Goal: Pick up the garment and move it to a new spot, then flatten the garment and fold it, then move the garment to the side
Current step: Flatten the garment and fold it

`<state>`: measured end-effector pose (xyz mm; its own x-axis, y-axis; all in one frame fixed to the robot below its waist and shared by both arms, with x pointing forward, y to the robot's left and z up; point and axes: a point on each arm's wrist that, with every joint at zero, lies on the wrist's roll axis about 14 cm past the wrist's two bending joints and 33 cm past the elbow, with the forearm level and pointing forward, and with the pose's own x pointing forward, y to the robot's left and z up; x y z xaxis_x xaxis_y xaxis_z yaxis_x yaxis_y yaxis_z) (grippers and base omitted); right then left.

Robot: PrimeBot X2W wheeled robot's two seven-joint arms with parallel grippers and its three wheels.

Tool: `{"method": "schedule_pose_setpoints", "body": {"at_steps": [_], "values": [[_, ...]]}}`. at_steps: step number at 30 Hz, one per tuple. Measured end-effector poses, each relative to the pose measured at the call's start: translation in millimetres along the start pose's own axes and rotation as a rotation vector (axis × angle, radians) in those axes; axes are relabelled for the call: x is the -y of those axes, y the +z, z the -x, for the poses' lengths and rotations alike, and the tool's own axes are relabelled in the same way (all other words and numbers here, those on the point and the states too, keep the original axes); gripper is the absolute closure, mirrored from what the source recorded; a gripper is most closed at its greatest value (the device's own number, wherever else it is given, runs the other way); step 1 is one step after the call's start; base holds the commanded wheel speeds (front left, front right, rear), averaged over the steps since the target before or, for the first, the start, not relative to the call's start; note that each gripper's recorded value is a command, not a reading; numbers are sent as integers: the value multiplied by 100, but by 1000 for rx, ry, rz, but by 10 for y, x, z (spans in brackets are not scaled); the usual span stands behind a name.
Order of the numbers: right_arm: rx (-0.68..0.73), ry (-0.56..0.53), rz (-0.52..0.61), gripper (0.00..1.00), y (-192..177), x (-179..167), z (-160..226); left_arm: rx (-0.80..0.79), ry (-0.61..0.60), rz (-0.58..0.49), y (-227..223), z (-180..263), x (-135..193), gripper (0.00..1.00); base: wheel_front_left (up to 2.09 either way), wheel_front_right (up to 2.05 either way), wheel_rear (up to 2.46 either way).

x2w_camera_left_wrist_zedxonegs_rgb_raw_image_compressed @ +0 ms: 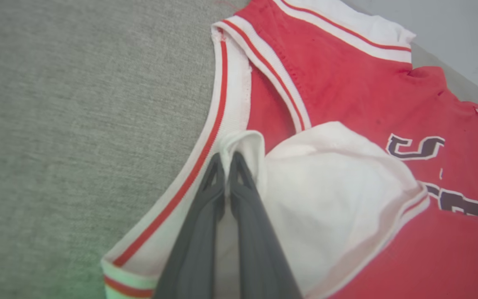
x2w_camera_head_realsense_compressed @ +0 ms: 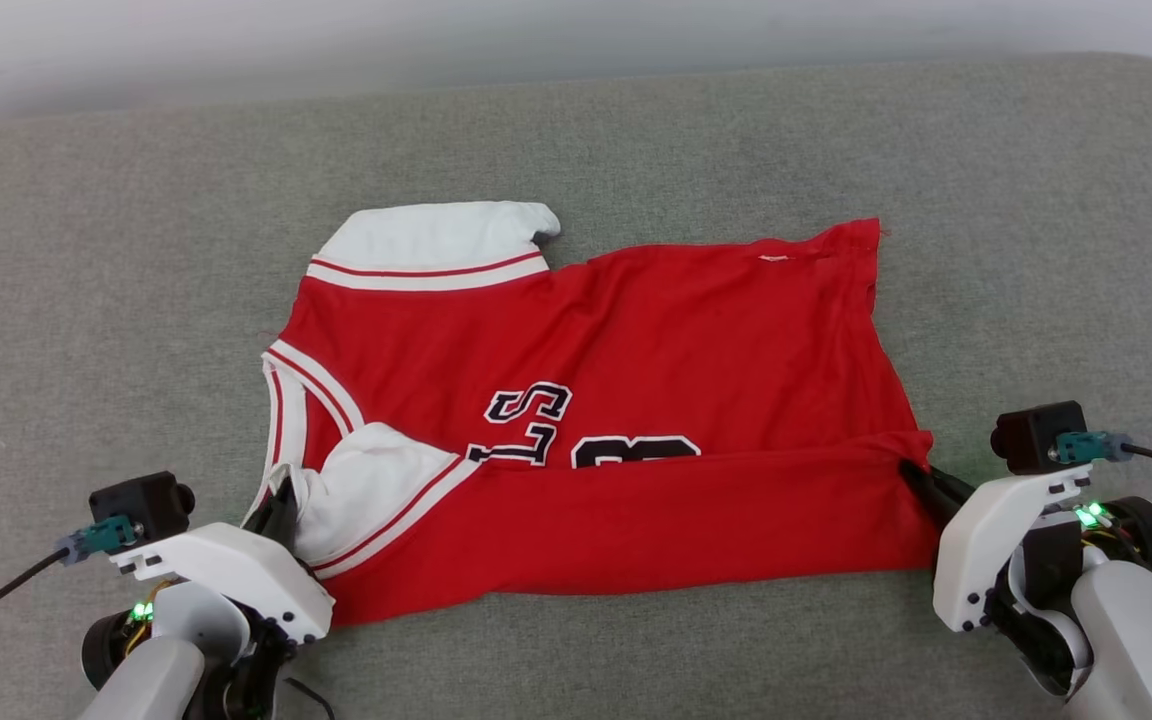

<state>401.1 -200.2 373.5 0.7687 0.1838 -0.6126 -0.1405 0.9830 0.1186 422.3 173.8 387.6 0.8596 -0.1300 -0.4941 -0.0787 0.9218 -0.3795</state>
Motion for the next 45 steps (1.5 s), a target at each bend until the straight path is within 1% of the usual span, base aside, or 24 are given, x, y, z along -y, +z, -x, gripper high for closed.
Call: {"method": "schedule_pose_setpoints", "body": {"at_steps": [1,2,7,10,11,14,17,21,25,29,34,38,40,43,45], "values": [[1,0,3,14,-14,-1,-10,-8,0,4,-27,-19,2,1,0,0,0],[6,0,-3,0,-27,-3,-15,-8,-3,7,-25,-36,7,0,0,0,0],[103,-5,-1,0,38,-15,41,27,-7,28,38,-4,5,0,0,0,0],[230,-24,16,0,188,26,163,59,7,27,126,85,-67,0,0,0,0],[264,-32,35,0,234,46,213,71,8,22,159,126,-77,0,0,0,0],[358,-55,45,0,318,76,376,97,-1,5,272,250,-62,0,0,0,0],[455,-86,54,0,454,119,554,93,-7,-31,360,392,-62,0,0,0,0],[577,-122,60,0,641,123,803,22,-50,-91,387,553,41,0,0,0,0],[662,-152,59,0,734,86,1024,-117,-59,-131,257,657,61,0,0,0,0],[681,-170,58,0,759,43,1121,-246,-47,-131,99,682,49,0,0,0,0],[693,-167,55,0,853,-26,1094,-373,2,-107,-82,554,-65,0,0,0,0],[656,-180,43,0,794,8,1012,-460,54,-104,-218,390,-197,0,0,0,0],[637,-192,37,0,748,45,984,-494,66,-106,-284,319,-224,0,0,0,0],[613,-210,23,0,686,103,970,-549,65,-80,-395,261,-203,0,0,0,0],[602,-220,18,0,663,141,972,-559,60,-68,-431,242,-193,67,0,0,0]]}}
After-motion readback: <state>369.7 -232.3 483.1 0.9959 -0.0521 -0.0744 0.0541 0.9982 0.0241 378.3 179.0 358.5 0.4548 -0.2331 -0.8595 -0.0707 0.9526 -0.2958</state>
